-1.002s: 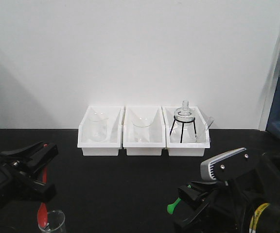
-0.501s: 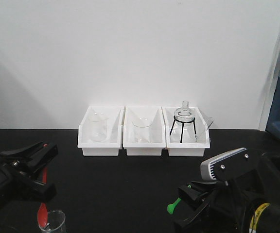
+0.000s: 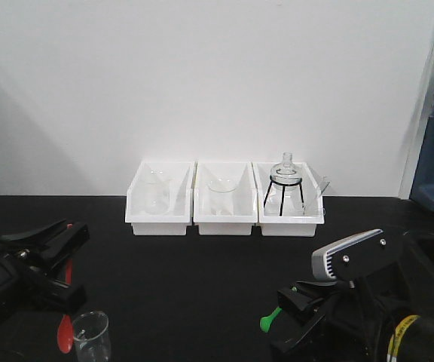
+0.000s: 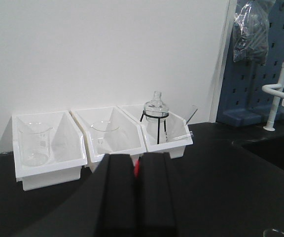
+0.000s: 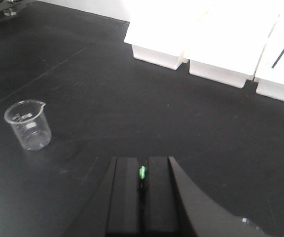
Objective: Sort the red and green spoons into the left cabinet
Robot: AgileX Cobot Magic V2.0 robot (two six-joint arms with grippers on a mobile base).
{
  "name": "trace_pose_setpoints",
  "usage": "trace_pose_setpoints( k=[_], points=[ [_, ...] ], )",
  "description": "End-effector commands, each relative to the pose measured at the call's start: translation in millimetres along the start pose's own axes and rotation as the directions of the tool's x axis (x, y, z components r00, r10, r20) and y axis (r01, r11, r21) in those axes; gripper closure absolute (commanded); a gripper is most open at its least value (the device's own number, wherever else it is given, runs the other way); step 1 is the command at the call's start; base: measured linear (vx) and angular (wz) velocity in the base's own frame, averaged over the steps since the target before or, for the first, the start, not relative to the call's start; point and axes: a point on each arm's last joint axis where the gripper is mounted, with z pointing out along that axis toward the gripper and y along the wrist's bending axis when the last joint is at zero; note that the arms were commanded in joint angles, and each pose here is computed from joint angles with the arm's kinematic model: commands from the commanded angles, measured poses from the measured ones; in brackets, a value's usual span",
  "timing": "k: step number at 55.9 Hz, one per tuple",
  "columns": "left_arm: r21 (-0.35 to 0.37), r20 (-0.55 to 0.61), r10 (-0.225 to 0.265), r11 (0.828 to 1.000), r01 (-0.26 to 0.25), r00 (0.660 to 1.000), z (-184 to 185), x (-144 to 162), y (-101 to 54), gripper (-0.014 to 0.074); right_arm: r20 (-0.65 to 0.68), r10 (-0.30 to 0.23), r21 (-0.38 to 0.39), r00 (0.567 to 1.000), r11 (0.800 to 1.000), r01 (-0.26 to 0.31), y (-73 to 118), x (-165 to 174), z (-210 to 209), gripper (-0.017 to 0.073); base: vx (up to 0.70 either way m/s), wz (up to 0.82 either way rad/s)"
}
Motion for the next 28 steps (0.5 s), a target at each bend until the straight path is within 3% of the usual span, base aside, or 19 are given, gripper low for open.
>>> trace_pose_setpoints(
  k=[1, 28],
  points=[
    [0.038, 0.127, -0.018, 0.999, 0.013, 0.992, -3.3, -22.2, -6.4, 0.0591, 0.118, -0.003, -0.031, 0.993, 0.999, 0.007, 3.4, -21.9, -6.7, 0.0561, -0.14, 0.02],
    [0.038, 0.127, -0.018, 0.999, 0.013, 0.992, -3.3, -22.2, -6.4, 0.0591, 0.118, -0.003, -0.031, 0.993, 0.999, 0.007, 3.4, -21.9, -6.7, 0.0561, -0.18, 0.11]
  ],
)
